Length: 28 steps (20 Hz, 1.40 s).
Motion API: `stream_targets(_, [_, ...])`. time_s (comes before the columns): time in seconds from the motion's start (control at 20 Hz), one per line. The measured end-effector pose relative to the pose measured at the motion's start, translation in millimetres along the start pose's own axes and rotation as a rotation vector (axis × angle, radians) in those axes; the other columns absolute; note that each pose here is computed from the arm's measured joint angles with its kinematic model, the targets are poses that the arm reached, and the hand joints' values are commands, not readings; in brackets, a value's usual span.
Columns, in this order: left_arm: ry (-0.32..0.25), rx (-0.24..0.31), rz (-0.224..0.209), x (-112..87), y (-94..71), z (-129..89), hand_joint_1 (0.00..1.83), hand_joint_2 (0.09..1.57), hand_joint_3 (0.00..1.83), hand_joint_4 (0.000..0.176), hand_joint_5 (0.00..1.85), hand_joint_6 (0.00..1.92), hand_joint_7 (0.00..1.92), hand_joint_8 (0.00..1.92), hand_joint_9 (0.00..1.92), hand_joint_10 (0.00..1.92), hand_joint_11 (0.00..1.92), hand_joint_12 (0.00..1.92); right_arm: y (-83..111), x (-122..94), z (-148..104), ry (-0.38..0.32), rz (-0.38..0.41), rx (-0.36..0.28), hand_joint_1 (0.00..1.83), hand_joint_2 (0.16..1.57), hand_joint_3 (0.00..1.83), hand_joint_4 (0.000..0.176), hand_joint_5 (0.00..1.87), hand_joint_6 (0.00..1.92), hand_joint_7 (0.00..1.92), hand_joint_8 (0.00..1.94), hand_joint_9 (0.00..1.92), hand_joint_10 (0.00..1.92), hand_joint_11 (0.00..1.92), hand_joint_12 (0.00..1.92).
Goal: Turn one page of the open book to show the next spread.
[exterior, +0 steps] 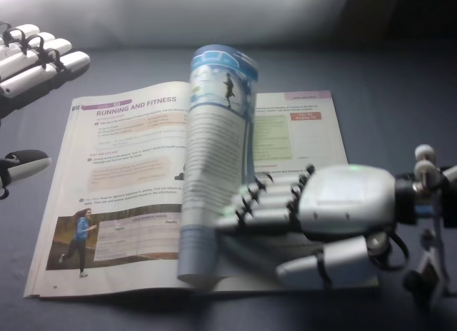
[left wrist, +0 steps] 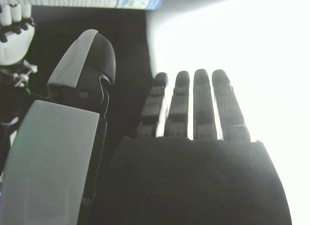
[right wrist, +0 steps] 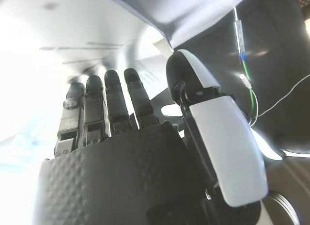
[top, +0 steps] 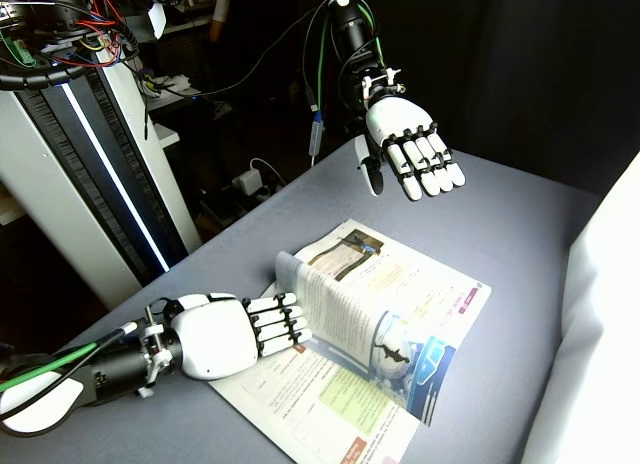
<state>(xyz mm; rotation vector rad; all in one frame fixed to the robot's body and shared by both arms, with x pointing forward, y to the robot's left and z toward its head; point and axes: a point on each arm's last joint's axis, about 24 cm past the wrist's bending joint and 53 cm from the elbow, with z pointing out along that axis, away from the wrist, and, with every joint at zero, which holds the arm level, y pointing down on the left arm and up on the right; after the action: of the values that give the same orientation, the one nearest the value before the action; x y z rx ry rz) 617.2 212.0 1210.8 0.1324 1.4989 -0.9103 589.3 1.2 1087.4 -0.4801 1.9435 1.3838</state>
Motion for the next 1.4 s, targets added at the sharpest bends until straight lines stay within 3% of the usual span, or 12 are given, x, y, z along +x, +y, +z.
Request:
stream_targets(0.25, [-0.009,-0.021,0.002,-2.8,5.2,-4,0.62,1.43,0.01,0.037,0.0,0.0,0.0,0.0,0.0,0.0,0.0,0.0,27.7,-15,23,-0.053,-0.021,-0.098,0.08,1.54,0.01,0.0,0.0,0.0,0.0,0.0,0.0,0.0,0.0,0.0])
stream_targets(0.3, [-0.01,-0.023,0.007,-4.2,5.9,-5,0.62,1.45,0.02,0.023,0.01,0.0,0.0,0.0,0.0,0.0,0.0,0.0,32.2,-16,27,-0.058,-0.025,-0.114,0.2,1.5,0.0,0.0,0.02,0.01,0.0,0.0,0.0,0.0,0.0,0.0])
stream_targets(0.4, [-0.024,-0.023,0.007,-7.6,6.0,-6,0.44,1.51,0.02,0.012,0.01,0.0,0.0,0.0,0.0,0.0,0.0,0.0,39.2,-21,38,-0.069,-0.032,-0.139,0.3,1.5,0.0,0.0,0.05,0.01,0.0,0.0,0.0,0.0,0.0,0.0])
stream_targets(0.55, [-0.034,-0.028,0.004,-9.2,6.3,-7,0.1,1.57,0.02,0.022,0.0,0.0,0.0,0.0,0.0,0.0,0.0,0.0,55.3,-24,55,-0.073,-0.046,-0.188,0.15,1.5,0.0,0.0,0.0,0.0,0.0,0.0,0.0,0.0,0.0,0.0])
stream_targets(0.65, [-0.036,-0.026,0.011,-9.7,5.7,-7,0.01,1.57,0.01,0.044,0.0,0.0,0.0,0.0,0.0,0.0,0.0,0.0,67.6,-24,64,-0.071,-0.058,-0.224,0.06,1.52,0.01,0.0,0.0,0.0,0.0,0.0,0.0,0.0,0.0,0.0])
stream_targets(0.7, [-0.043,-0.029,0.011,-11.4,6.4,-7,0.0,1.57,0.01,0.04,0.01,0.0,0.0,0.0,0.0,0.0,0.0,0.0,77.3,-26,69,-0.071,-0.072,-0.25,0.01,1.5,0.0,0.0,0.0,0.0,0.0,0.0,0.0,0.0,0.0,0.0])
stream_targets(0.75, [-0.053,-0.038,0.006,-13.3,9.0,-8,0.06,1.57,0.01,0.013,0.03,0.0,0.0,0.0,0.0,0.0,0.0,0.0,88.3,-29,74,-0.079,-0.077,-0.285,0.14,1.43,0.0,0.0,0.05,0.02,0.0,0.0,0.0,0.0,0.0,0.0])
stream_targets(0.85, [-0.053,-0.046,0.006,-13.9,11.0,-9,0.04,1.56,0.0,0.007,0.03,0.0,0.0,0.0,0.0,0.0,0.0,0.0,100.2,-29,81,-0.078,-0.085,-0.319,0.19,1.42,0.0,0.0,0.07,0.02,0.0,0.0,0.0,0.0,0.0,0.0])
stream_targets(0.95, [-0.054,-0.041,0.021,-17.6,9.9,-10,0.04,1.56,0.0,0.024,0.03,0.0,0.0,0.0,0.0,0.0,0.0,0.0,108.0,-21,93,-0.063,-0.1,-0.342,0.0,1.42,0.0,0.0,0.0,0.0,0.0,0.0,0.0,0.0,0.0,0.0])
stream_targets(1.05, [-0.073,-0.04,0.028,-23.9,9.7,-11,0.01,1.55,0.0,0.017,0.02,0.0,0.0,0.0,0.0,0.0,0.0,0.0,114.6,-16,102,-0.042,-0.138,-0.357,0.0,1.34,0.0,0.012,0.0,0.0,0.0,0.0,0.0,0.0,0.0,0.0])
stream_targets(1.2, [-0.091,-0.044,0.038,-31.5,10.7,-14,0.0,1.49,0.0,0.036,0.0,0.0,0.0,0.0,0.0,0.0,0.0,0.0,129.1,-22,116,-0.051,-0.156,-0.384,0.12,1.41,0.02,0.025,0.0,0.0,0.0,0.0,0.0,0.0,0.0,0.0])
stream_targets(1.4, [-0.095,-0.05,0.045,-33.6,11.0,-16,0.0,1.48,0.0,0.026,0.0,0.0,0.0,0.0,0.0,0.0,0.0,0.0,136.4,-10,131,-0.028,-0.177,-0.391,0.01,1.43,0.01,0.035,0.06,0.02,0.07,0.02,0.03,0.01,0.0,0.0])
